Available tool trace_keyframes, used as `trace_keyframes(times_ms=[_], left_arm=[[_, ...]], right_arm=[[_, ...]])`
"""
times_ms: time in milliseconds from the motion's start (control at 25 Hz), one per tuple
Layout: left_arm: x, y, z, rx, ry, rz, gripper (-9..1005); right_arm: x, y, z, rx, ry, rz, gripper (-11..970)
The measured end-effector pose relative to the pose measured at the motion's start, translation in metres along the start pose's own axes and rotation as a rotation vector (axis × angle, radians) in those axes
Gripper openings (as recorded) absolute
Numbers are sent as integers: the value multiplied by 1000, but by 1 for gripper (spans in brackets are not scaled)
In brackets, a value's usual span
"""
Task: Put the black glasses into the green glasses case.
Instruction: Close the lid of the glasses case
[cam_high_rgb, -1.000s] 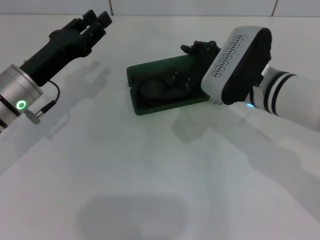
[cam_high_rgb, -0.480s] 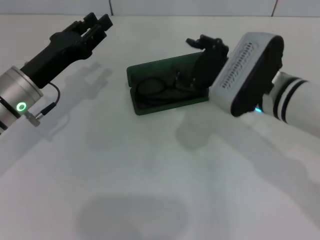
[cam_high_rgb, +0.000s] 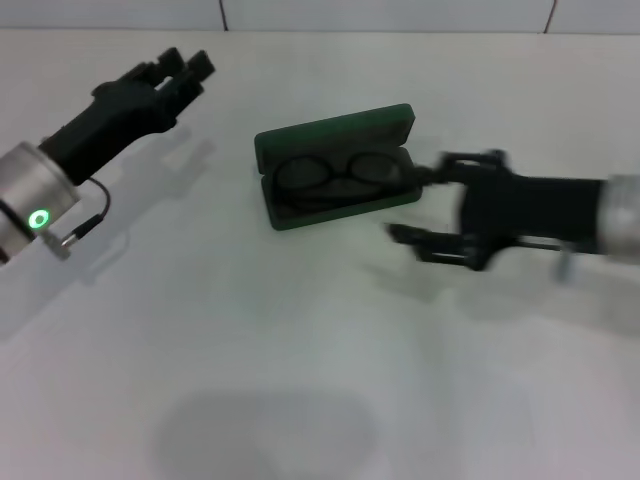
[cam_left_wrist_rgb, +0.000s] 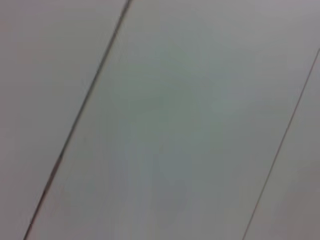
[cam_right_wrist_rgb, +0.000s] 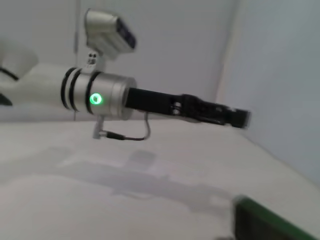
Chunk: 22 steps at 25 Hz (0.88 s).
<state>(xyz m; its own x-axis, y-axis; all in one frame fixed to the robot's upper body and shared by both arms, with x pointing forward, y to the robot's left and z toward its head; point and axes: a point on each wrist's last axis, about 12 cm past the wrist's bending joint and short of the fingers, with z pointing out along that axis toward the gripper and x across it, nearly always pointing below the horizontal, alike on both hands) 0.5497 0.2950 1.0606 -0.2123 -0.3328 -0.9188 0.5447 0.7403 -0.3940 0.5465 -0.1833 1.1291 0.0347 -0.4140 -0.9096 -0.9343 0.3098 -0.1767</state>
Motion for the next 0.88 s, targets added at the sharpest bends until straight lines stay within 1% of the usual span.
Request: trace_keyframes(times_ms=[80,160,280,360,440,520,600,720,800,880], left_arm=[[-2,3,14,-8,65,8,503],[-7,7,29,-13,144,15,503],[-17,6,51,1,243,50,503],[-24,2,66,17,276,81,503],[-32,-5,83,39,308,113,502],[-34,-12,99,56,360,140,502],[-32,-20,113,66,430,173,502],[-24,-31,126,76,503,215,502],[-21,-36,131,77,518,231,502],[-20,-36,133,71,526,238,502]], right_arm=[[21,-16,-27,-16,-25,143,629],[35,-25,-42,-27,-77,249,628],[53,-32,-53,-17,-140,356,627],[60,-32,-54,3,-133,383,627],[64,-31,-53,14,-120,384,626],[65,-28,-49,11,-110,379,625],[64,-27,-47,4,-105,373,625],[65,-26,-45,0,-102,377,624],[67,-25,-46,1,-100,383,624],[68,-24,-46,3,-98,383,624]])
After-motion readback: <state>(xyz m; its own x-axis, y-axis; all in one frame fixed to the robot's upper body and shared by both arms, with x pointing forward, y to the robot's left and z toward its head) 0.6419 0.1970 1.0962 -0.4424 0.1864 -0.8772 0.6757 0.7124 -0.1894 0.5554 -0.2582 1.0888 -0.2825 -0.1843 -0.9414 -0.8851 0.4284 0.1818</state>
